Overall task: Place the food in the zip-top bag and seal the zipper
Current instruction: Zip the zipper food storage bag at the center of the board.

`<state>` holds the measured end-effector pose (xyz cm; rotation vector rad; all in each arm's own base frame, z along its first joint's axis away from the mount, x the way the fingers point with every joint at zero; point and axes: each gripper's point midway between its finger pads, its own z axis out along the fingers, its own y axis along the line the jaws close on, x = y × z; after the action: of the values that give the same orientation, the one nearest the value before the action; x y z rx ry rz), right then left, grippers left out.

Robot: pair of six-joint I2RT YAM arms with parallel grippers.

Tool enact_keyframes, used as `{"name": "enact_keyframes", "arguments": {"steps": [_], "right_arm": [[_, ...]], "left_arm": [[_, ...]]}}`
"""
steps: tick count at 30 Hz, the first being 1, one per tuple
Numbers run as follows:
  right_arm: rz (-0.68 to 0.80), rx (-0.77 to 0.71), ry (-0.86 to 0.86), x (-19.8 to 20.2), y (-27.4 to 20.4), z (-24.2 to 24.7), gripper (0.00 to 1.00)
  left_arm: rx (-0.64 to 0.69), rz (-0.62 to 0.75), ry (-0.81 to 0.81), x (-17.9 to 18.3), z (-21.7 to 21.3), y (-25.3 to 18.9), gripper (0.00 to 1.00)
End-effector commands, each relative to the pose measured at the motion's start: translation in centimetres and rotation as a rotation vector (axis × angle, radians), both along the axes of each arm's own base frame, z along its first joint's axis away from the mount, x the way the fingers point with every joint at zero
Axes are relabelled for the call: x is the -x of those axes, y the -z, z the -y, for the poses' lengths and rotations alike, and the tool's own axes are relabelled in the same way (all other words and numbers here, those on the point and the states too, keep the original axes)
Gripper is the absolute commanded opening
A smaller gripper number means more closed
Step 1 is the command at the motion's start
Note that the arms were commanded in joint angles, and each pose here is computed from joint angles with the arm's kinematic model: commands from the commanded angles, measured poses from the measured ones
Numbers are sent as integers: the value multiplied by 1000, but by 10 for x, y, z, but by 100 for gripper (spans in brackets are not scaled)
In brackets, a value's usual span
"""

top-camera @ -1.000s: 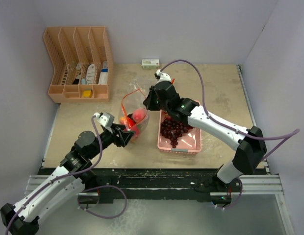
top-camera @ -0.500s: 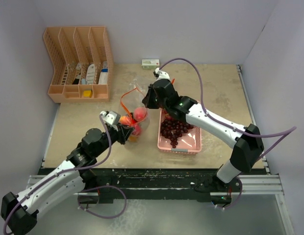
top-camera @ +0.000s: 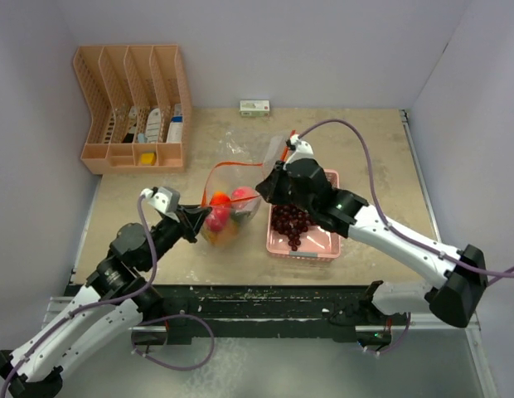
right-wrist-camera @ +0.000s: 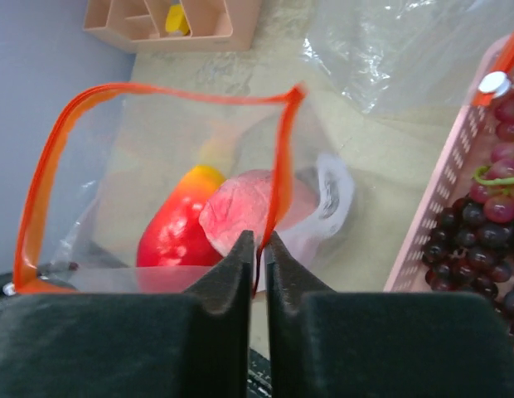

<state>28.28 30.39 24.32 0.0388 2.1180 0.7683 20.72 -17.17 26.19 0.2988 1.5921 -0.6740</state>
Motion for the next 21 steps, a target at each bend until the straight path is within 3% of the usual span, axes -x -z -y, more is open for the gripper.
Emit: {"name": "enact_keyframes", "arguments": {"steps": [1, 4, 7, 11, 16, 21], "right_arm": [[151, 28, 34, -6, -16, 32, 17], [260, 28, -144, 14, -20, 24, 31], [434, 41, -277, 24, -53, 17, 48], [677, 105, -427, 25, -100, 1, 62], [873, 163, -717, 38, -117, -37, 68], [890, 190, -1003, 46, -86, -74, 80]], "left_arm": [[12, 44, -84, 1, -22, -27, 0], [-19, -11, -83, 1, -21, -19, 0], [-81, -64, -64, 1, -18, -14, 0], [-159, -113, 32, 10, -5, -9, 0], [-187, -141, 139, 26, 4, -10, 0], [-210, -139, 148, 34, -3, -12, 0]]}}
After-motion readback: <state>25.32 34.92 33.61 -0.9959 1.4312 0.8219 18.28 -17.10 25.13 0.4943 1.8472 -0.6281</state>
